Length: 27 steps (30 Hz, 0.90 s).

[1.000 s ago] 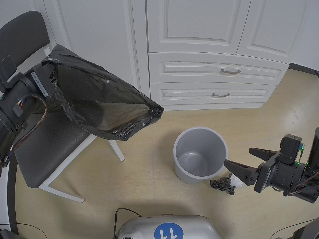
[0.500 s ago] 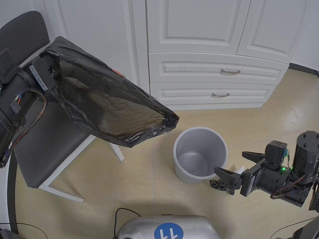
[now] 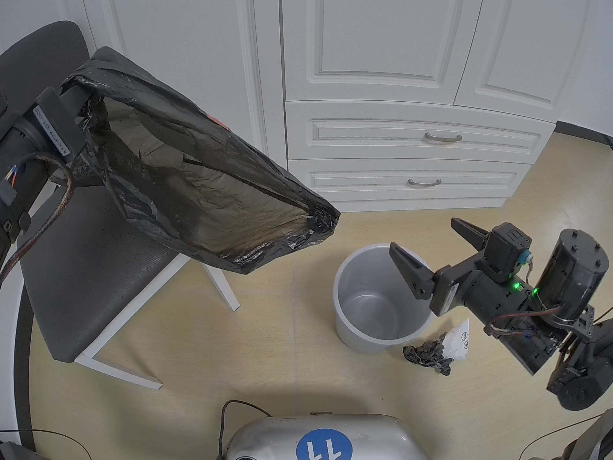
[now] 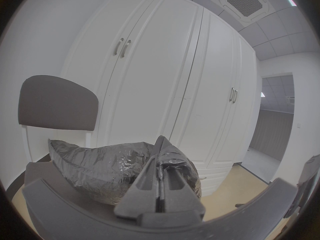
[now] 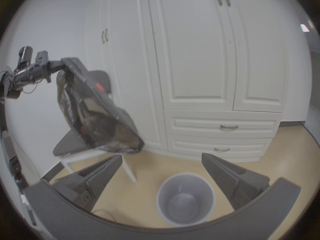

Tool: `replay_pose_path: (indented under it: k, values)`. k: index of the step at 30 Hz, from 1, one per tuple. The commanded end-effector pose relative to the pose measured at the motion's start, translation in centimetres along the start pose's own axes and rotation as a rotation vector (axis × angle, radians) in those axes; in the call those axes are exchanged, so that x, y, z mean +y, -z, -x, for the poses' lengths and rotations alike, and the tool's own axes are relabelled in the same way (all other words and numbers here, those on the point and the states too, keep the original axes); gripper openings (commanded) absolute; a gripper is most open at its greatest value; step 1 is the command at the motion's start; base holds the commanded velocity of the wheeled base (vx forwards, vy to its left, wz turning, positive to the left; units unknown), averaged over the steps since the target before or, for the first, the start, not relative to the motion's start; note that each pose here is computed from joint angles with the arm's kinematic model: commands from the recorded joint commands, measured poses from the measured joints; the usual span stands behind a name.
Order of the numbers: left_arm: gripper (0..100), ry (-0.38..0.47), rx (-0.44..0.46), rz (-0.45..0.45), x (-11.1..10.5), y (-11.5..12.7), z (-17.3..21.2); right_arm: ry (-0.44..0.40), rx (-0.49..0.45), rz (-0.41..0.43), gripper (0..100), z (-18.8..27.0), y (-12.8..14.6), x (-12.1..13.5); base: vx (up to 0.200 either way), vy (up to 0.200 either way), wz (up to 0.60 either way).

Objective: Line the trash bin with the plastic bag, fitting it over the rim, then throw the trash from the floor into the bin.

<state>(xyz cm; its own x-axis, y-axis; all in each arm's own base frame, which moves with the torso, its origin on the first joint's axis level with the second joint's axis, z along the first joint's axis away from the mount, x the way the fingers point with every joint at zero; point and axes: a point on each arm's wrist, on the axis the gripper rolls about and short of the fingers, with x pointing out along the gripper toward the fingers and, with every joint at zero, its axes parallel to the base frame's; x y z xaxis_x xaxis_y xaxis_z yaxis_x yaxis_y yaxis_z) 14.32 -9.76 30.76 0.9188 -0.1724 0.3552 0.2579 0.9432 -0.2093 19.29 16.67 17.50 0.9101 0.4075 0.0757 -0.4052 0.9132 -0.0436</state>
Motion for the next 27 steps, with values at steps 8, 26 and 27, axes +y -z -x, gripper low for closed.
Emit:
replay_pose_path:
  k: [8,26,27]
  values:
    - [0,0.064,0.009,-0.003,-0.6,0.3,-0.5,0.097,-0.034,-0.070,100,-2.7,4.3,1.1,0.000,0.000,0.00]
    - [0,0.127,-0.035,-0.015,-1.3,-1.4,1.5,0.013,0.127,-0.591,100,-1.2,-5.3,8.2,0.000,0.000,0.00]
    - [0,0.124,-0.036,-0.018,-1.3,-1.4,1.5,0.026,0.144,-0.599,100,-1.3,-5.5,8.1,0.000,0.000,0.00]
